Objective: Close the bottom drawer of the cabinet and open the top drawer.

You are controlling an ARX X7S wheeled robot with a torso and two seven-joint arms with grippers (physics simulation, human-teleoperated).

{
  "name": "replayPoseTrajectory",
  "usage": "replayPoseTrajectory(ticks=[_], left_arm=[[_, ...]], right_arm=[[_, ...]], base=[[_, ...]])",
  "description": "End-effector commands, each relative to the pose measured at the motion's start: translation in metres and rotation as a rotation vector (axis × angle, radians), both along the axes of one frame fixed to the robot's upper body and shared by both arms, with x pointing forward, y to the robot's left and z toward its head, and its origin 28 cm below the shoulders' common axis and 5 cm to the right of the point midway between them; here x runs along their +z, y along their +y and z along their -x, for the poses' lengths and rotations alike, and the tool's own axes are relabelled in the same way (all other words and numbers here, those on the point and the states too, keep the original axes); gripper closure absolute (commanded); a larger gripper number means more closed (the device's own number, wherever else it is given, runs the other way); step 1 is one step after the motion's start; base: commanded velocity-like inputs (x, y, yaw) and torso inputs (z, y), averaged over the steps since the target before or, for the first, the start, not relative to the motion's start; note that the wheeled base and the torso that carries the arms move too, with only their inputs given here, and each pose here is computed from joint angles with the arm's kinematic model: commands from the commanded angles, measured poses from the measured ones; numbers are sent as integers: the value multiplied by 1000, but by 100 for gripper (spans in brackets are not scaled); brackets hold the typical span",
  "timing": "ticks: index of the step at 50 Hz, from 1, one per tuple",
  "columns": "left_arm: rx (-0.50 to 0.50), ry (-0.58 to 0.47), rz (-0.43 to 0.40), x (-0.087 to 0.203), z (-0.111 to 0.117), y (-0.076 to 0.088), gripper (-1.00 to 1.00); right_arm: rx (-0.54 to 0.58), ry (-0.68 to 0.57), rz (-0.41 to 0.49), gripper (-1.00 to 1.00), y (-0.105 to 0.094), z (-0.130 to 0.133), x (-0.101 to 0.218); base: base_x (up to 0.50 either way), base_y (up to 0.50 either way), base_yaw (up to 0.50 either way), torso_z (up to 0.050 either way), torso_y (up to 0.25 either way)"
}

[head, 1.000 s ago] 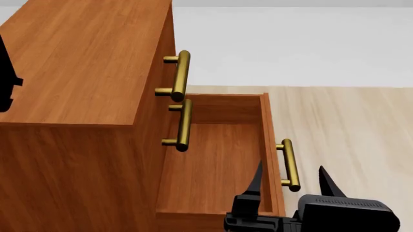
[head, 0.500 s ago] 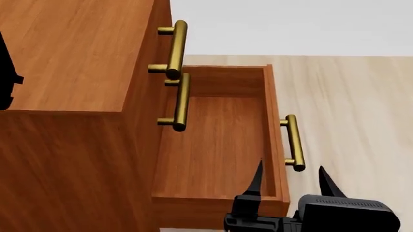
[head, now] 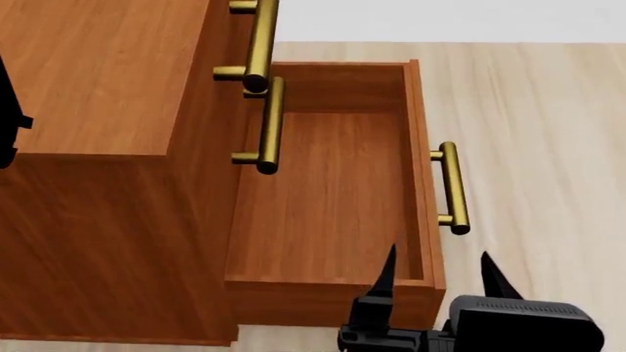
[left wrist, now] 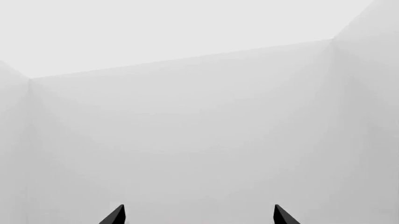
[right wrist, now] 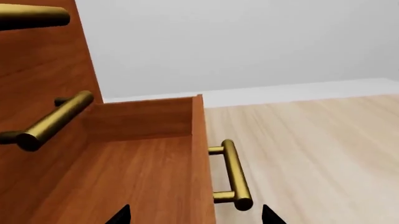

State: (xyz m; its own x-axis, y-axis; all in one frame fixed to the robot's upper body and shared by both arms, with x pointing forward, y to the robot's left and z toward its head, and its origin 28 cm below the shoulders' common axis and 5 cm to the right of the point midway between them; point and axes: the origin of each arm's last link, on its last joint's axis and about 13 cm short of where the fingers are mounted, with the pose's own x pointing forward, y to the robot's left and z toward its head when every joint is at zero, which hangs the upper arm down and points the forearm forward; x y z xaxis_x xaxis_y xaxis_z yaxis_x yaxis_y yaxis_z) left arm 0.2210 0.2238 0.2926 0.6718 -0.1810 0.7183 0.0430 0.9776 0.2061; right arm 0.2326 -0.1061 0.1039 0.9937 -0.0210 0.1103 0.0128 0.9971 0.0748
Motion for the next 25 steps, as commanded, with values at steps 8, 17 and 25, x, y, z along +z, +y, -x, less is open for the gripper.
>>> replayPoseTrajectory(ticks=[8,17,25], left_arm=[[-1,1,2,-1,0,0,-100],[4,0,-3,-1,0,1,-100],[4,-2,-6,0,-1,1,-100]], right_arm=[[-118,-28,24,-100,-16,-3,10],[-223,-17,38,-100,-34,-15,12],[-308,-13,46,-100,-53,-27,18]], base=[[0,0,0,0,0],[0,0,0,0,0],[0,0,0,0,0]])
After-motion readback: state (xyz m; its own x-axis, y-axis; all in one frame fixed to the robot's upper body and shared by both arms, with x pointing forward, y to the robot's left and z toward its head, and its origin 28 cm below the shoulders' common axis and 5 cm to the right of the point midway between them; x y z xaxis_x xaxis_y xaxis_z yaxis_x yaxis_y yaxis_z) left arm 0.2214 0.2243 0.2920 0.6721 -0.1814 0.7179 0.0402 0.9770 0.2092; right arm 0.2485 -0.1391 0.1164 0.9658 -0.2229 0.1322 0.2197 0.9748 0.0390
